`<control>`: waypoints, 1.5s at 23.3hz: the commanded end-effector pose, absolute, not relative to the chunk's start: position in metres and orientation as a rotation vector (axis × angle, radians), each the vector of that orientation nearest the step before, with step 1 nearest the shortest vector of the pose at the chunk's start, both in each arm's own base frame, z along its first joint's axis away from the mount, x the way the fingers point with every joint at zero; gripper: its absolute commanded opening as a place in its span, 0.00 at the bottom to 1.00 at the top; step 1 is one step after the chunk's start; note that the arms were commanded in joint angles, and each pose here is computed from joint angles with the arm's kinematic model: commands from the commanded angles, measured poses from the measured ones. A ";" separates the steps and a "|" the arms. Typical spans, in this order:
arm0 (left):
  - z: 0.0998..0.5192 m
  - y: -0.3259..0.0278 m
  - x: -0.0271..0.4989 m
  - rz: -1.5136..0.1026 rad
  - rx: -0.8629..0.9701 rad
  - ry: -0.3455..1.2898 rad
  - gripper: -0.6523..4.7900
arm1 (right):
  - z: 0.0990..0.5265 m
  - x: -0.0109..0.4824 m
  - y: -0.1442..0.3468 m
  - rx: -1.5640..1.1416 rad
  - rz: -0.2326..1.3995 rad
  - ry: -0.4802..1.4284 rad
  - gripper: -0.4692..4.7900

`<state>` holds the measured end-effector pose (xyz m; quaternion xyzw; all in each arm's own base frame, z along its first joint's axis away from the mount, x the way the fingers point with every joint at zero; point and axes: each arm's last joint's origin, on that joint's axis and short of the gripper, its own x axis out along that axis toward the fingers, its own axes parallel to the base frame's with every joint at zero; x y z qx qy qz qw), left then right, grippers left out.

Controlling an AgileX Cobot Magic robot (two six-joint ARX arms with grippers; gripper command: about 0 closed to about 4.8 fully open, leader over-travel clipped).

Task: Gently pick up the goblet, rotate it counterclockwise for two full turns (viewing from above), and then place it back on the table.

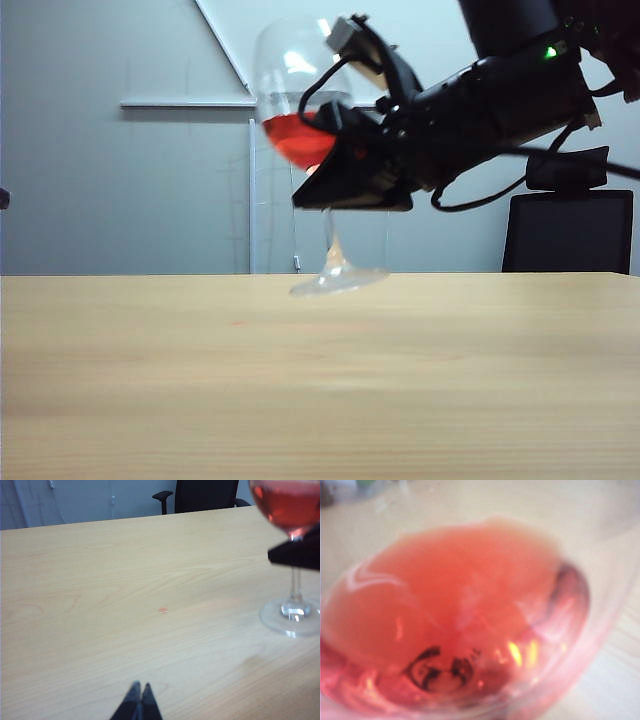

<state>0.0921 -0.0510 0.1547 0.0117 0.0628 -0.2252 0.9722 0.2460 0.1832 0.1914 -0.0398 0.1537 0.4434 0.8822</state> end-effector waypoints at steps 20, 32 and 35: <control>0.160 -0.050 0.090 -0.456 0.015 0.077 0.11 | 0.194 0.193 0.162 0.073 0.926 -0.264 0.08; 0.160 -0.050 0.090 -0.456 0.015 0.077 0.11 | 0.186 0.208 0.151 0.451 0.852 0.020 0.08; 0.160 -0.050 0.090 -0.456 0.015 0.078 0.11 | 0.184 0.214 0.154 0.436 0.831 0.096 0.08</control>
